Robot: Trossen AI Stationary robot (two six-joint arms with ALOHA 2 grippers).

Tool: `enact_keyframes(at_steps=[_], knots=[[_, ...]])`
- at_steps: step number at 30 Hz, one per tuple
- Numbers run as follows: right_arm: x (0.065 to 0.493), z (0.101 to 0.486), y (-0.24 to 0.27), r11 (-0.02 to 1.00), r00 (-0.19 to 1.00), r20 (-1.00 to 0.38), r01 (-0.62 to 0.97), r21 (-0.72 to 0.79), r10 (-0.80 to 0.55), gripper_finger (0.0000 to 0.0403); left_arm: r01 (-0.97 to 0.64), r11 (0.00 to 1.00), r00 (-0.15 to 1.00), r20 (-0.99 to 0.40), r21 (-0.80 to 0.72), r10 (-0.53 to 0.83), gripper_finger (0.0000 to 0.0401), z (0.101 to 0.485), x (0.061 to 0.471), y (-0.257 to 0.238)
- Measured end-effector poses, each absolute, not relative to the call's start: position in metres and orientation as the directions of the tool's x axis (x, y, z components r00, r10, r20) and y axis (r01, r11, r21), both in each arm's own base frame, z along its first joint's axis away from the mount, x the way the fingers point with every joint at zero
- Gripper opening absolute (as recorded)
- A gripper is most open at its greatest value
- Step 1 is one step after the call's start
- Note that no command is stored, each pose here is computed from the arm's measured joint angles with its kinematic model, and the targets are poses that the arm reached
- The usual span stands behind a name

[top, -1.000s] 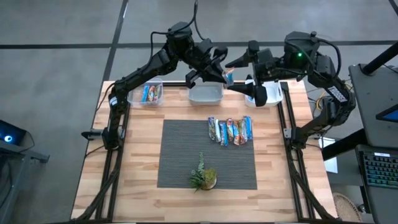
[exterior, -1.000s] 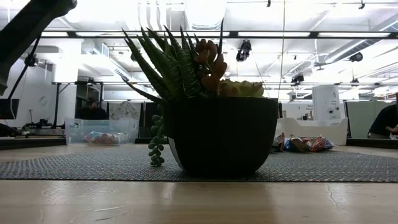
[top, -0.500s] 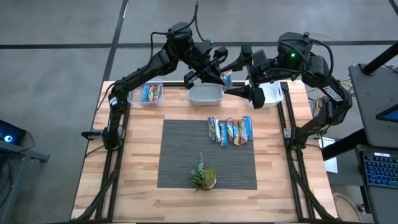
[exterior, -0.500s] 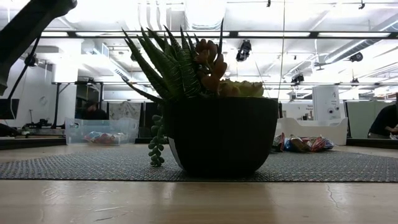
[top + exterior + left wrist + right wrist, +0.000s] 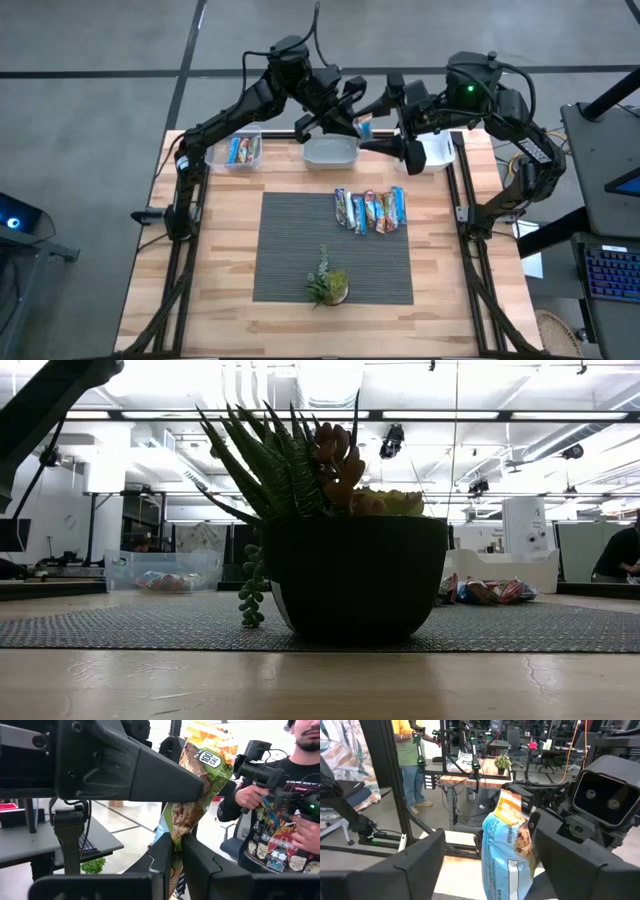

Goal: Pick and place Granola Bars by type
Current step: Put the yellow granola bar into the white bin

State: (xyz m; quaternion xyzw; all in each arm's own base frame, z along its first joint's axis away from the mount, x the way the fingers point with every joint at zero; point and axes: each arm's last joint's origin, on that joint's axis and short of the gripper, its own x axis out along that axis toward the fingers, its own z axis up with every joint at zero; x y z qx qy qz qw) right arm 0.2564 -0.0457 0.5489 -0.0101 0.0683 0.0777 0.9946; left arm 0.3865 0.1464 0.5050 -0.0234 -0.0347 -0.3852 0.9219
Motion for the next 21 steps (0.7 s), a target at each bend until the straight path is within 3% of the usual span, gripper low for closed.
enact_keyframes(at_steps=[9,21], knots=[[0.2565,0.5489,-0.0459,0.988,0.979,-0.137,-0.156,-0.005,0.153,0.0196,0.716,0.698,0.697,0.081,-0.016,-0.713,0.0023,0.5049,0.3864,0.1462],[0.2567,0.5489,-0.0459,0.988,0.979,-0.136,-0.156,-0.006,0.154,0.0111,0.717,0.697,0.695,0.080,-0.016,-0.714,0.0023,0.5049,0.3864,0.1462]])
